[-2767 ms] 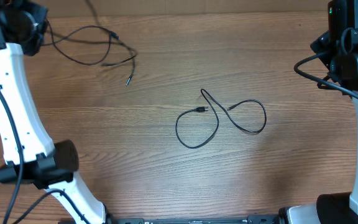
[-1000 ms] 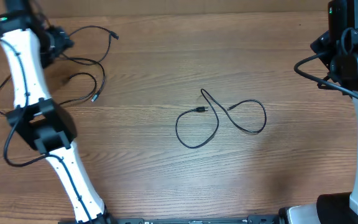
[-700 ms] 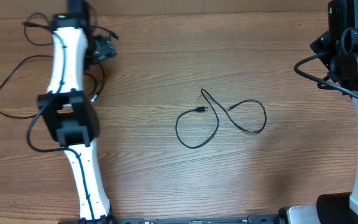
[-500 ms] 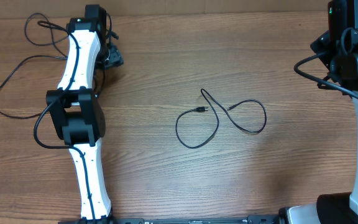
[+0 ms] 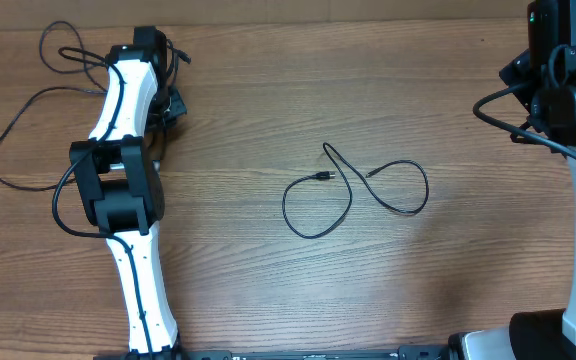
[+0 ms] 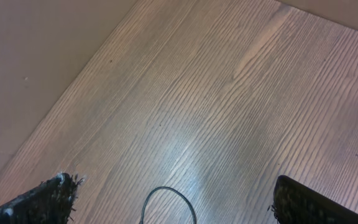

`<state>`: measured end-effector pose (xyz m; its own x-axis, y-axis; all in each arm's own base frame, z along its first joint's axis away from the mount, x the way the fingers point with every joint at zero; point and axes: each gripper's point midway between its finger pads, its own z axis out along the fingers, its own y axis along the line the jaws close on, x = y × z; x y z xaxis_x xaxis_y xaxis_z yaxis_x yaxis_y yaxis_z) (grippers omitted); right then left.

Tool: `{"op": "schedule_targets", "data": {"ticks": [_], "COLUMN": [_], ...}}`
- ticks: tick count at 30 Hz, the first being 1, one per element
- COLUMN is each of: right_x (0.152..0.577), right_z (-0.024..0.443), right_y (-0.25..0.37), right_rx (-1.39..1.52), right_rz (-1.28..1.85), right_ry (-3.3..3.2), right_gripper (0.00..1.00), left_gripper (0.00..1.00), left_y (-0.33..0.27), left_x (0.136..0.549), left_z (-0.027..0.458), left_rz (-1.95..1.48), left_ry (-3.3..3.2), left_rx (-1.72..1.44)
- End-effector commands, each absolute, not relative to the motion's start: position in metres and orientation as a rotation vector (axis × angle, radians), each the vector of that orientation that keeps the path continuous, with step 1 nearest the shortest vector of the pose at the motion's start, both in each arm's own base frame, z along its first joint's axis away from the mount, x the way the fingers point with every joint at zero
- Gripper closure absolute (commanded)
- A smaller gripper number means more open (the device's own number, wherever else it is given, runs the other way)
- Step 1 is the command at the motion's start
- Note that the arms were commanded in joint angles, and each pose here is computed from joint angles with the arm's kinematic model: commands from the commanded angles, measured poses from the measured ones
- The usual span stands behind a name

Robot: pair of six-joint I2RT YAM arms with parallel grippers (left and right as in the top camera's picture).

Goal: Untangle cables

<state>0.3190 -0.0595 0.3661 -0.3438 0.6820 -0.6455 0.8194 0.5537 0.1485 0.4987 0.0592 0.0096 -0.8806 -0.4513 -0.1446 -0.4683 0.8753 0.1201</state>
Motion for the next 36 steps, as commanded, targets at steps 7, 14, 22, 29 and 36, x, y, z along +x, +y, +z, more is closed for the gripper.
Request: {"op": "schedule_targets", "data": {"ticks": [7,14,22,29,36], "right_x": [0.319,0.319,0.319,0.319,0.319], "right_z": [0.367,0.367,0.367,0.367,0.367], "right_y": [-0.062,-0.062,-0.062,-0.062,-0.062], "right_rx": [1.198,1.199,1.199,1.199,1.198], "right_rz": [-0.282,-0.282,-0.282,-0.282,-0.282], "right_ry": [2.11,2.109,2.109,2.109,2.11], "right_gripper": [0.0,0.0,0.0,0.0,0.0], "left_gripper": [0.96,0.96,0.96,0.96,0.84], "left_y": [0.076,0.073,0.049,0.049,0.05], "left_x": [0.492,0.464,0.459,0.432,0.412], "left_z": [0.089,0.128,0.114,0.08,0.059], "left_rz": [0.36,0.363,0.191,0.283,0.371], "left_ry": [2.806,2.759,2.893,2.997,3.058], "left_rx": [-0.968,-1.212,-1.168,-1.267,-1.317]}}
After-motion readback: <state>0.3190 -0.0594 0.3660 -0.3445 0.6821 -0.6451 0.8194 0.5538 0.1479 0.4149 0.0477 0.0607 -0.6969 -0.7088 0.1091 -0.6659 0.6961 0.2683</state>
